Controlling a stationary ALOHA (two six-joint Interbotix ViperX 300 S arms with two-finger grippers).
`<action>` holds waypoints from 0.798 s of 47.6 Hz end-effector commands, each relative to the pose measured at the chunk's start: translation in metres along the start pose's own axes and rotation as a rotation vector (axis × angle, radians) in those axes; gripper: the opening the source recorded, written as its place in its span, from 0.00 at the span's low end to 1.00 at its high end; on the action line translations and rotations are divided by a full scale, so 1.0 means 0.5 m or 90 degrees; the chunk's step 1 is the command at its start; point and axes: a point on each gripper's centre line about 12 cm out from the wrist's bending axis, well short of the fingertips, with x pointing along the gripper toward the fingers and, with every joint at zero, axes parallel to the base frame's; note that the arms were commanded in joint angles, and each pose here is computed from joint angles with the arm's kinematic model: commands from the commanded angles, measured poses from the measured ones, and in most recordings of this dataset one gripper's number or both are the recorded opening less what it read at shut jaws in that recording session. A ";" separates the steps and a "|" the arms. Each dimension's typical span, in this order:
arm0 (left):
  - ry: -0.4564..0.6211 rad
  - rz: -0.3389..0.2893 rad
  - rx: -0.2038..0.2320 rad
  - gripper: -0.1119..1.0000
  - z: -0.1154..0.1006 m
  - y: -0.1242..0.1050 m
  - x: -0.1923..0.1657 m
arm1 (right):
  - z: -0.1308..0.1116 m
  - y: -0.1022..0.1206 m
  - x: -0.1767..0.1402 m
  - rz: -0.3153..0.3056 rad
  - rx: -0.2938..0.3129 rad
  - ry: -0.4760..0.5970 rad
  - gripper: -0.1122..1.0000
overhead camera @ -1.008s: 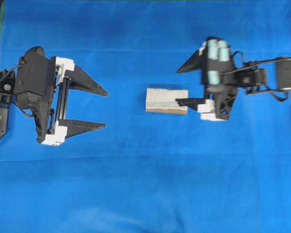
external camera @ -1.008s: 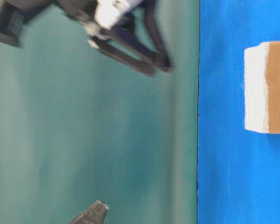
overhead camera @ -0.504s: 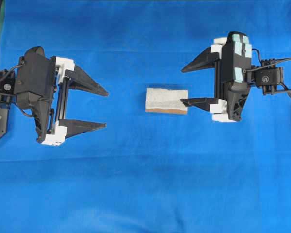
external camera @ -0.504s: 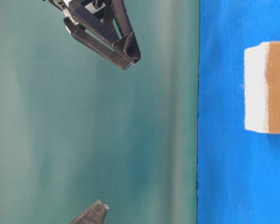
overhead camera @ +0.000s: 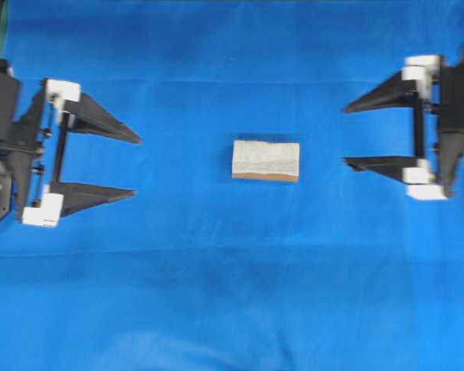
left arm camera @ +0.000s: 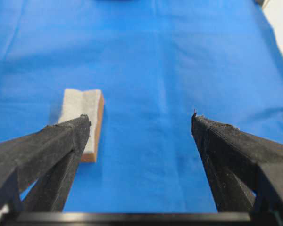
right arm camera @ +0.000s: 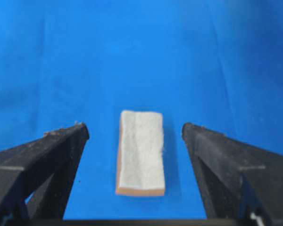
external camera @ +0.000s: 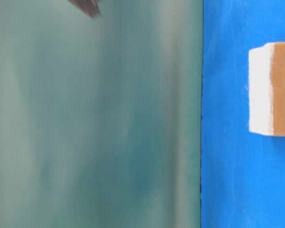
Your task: Hand over the sponge with the left arm and wipe it with the right arm.
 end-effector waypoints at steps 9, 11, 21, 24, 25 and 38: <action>-0.026 -0.001 0.019 0.92 0.006 0.000 -0.071 | -0.014 0.006 -0.098 0.010 0.002 -0.059 0.77; -0.025 -0.001 0.028 0.92 -0.001 0.000 -0.081 | -0.025 0.007 -0.109 0.013 0.002 -0.066 0.77; -0.052 -0.010 0.043 0.92 -0.051 -0.002 -0.137 | -0.096 0.014 -0.132 0.031 0.029 -0.070 0.76; -0.057 -0.010 0.042 0.92 -0.068 -0.001 -0.150 | -0.119 0.016 -0.132 0.037 0.044 -0.067 0.76; -0.058 -0.010 0.042 0.92 -0.074 -0.001 -0.154 | -0.128 0.017 -0.130 0.038 0.048 -0.064 0.76; -0.064 -0.011 0.039 0.91 -0.133 0.002 -0.182 | -0.187 0.027 -0.116 0.061 0.084 -0.063 0.76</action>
